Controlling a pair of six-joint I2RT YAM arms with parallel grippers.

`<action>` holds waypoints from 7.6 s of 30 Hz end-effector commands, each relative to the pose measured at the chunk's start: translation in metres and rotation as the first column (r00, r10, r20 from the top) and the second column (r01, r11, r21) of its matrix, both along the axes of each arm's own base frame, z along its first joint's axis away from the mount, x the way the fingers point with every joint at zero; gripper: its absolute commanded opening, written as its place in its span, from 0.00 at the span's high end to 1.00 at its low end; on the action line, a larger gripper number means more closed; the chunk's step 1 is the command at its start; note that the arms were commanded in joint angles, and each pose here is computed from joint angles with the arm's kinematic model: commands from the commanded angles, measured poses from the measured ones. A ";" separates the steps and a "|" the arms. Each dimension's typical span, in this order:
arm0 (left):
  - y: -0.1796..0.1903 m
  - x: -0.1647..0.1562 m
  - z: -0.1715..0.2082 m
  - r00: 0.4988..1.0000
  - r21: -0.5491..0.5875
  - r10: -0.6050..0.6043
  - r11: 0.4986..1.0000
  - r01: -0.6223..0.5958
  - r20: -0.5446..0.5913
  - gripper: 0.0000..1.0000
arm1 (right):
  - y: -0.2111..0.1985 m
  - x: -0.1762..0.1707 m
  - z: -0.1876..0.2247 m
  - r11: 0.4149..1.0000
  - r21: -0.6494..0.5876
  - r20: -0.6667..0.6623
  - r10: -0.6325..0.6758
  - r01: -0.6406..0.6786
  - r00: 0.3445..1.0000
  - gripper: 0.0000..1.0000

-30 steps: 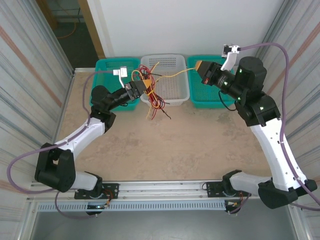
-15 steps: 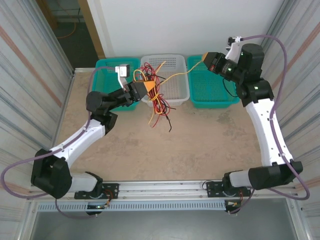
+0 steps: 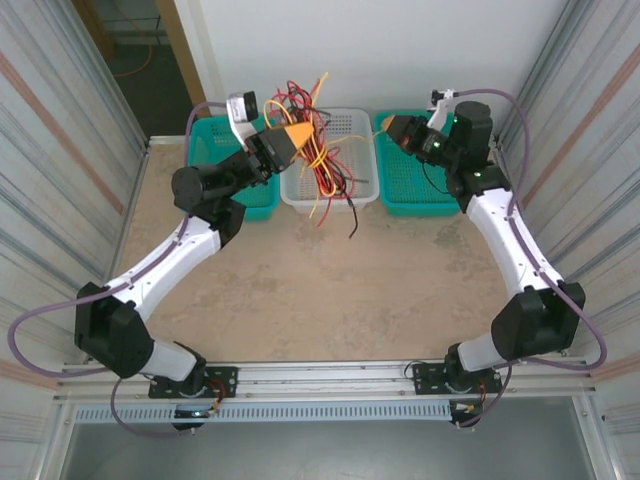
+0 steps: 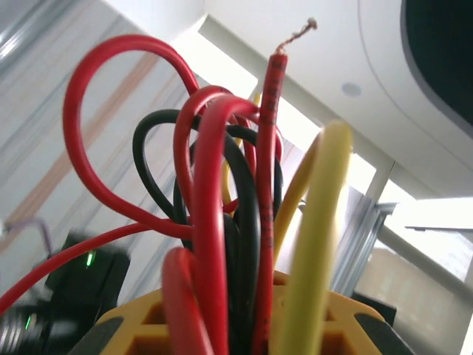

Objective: Untangle the cables

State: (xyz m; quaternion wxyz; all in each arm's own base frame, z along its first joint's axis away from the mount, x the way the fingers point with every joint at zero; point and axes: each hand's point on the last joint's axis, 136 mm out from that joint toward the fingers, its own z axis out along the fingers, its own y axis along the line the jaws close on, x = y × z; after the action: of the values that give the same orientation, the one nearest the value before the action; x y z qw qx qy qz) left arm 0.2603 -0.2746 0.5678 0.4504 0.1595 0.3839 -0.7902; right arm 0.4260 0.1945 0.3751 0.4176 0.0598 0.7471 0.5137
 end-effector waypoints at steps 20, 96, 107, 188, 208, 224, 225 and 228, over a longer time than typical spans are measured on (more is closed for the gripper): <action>0.082 0.161 -0.021 0.544 0.012 0.836 0.546 -0.838 -0.072 1.00 | 0.102 -0.100 -0.060 0.972 0.168 -0.035 0.174 -0.165 0.984 1.00; 0.213 0.080 -0.061 0.500 -0.047 0.816 0.510 -0.859 -0.291 1.00 | -0.193 -0.038 -0.158 0.862 -0.178 -0.294 -0.507 0.475 0.810 1.00; 0.245 0.073 -0.141 0.224 0.379 0.961 0.271 -0.885 -0.164 1.00 | -0.258 -0.084 -0.028 0.759 -0.057 -0.096 -0.651 0.648 0.753 1.00; -0.070 -0.026 -0.154 0.910 0.681 0.138 0.622 -0.387 0.391 0.41 | -0.004 -0.108 0.130 0.984 -0.151 0.295 -0.047 0.095 0.954 1.00; -0.063 -0.015 -0.158 0.886 0.678 0.183 0.584 -0.446 0.426 1.00 | 0.027 -0.108 0.125 0.990 -0.143 0.279 0.021 0.019 0.960 1.00; 0.149 0.147 -0.158 0.428 0.733 0.838 0.050 -0.678 0.339 1.00 | -0.046 -0.110 0.017 0.914 -0.354 0.093 -0.178 0.199 0.980 0.36; 0.162 0.159 -0.162 0.409 0.744 0.854 0.040 -0.667 0.321 1.00 | -0.046 -0.113 0.009 0.913 -0.363 0.074 -0.172 0.188 0.982 0.36; 0.201 0.193 -0.174 0.344 0.752 0.881 -0.020 -0.659 0.324 1.00 | -0.046 -0.123 -0.016 0.915 -0.373 0.020 -0.156 0.152 0.988 0.37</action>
State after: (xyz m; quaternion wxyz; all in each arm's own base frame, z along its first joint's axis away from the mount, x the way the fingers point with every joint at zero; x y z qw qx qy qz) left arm 0.4305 -0.1009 0.4019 0.6371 0.0329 0.7527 -0.1628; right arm 0.3145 0.1496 0.3757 0.4759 0.0445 0.8145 0.3288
